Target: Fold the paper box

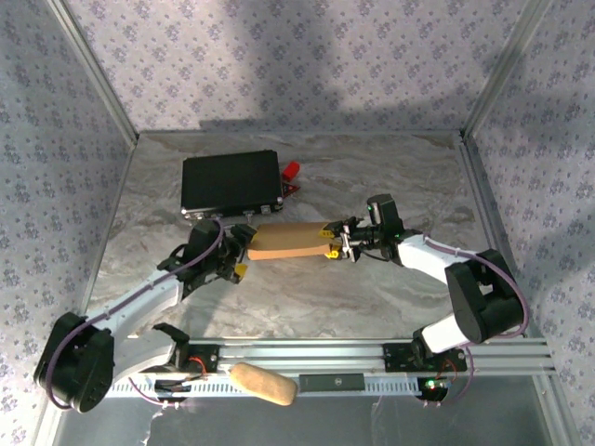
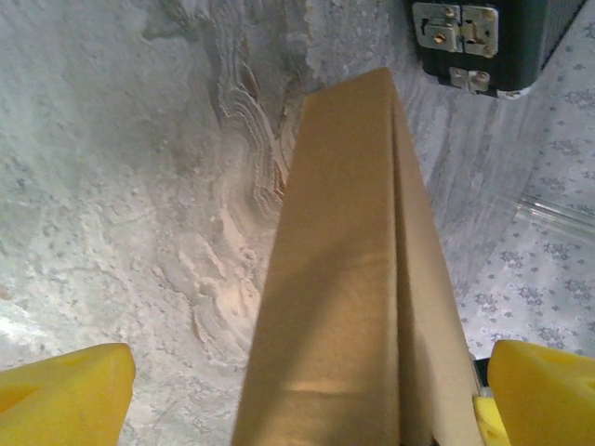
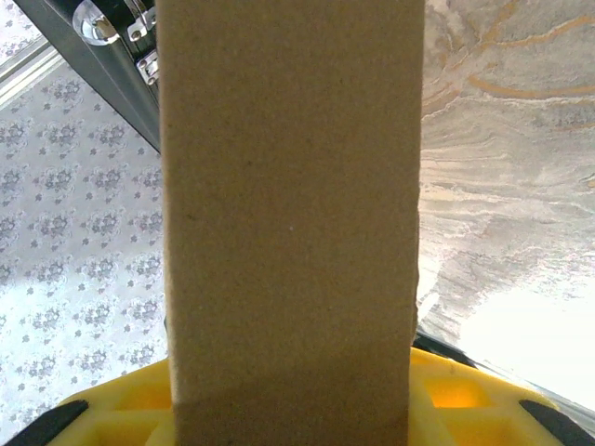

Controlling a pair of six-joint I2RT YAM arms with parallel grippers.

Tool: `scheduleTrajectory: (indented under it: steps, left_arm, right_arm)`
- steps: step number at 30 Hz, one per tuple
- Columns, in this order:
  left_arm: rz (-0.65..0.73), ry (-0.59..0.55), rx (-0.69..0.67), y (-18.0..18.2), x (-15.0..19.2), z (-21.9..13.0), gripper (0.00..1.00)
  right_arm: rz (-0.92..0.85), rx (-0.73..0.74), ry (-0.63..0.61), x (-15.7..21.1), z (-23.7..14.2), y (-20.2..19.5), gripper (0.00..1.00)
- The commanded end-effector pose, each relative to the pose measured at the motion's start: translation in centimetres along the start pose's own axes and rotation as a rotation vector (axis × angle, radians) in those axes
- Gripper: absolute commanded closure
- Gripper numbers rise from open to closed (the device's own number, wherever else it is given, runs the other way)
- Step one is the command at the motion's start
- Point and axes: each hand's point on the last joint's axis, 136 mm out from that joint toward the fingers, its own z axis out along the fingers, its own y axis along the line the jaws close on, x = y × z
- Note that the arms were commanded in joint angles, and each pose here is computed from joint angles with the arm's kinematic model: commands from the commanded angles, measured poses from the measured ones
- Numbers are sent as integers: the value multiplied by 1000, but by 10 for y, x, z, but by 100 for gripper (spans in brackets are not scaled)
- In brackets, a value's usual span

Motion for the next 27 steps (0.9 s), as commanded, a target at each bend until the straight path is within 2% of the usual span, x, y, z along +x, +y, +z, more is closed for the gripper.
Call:
scheduleTrajectory:
  steps: [1,6,10,12,15,19,23,27]
  left_arm:
    - [-104,-59,61,-13,-4,-4,7]
    - [-135,-49,49,-11,3,2,17]
    - [-151,-71,52,-12,1,1,30]
    - [-159,-79,52,-13,1,-1,40]
    - [-161,-97,25,-12,-1,-4,42]
    - [-158,-115,6,-13,-1,-10,43]
    - [-159,-143,-23,-14,-4,-19,54]
    - [-179,-170,-53,-12,-6,-28,61]
  right_arm:
    - [10,-14,-9,5,-3,8,65]
    - [20,-18,-13,4,-3,6,65]
    - [28,-22,-18,4,-4,3,65]
    - [28,-20,-17,5,-4,1,65]
    - [32,-16,-22,5,-5,-1,63]
    - [23,-10,-23,7,-6,0,51]
    - [-27,13,-34,10,-12,2,37]
    - [-99,61,-74,12,-25,1,32]
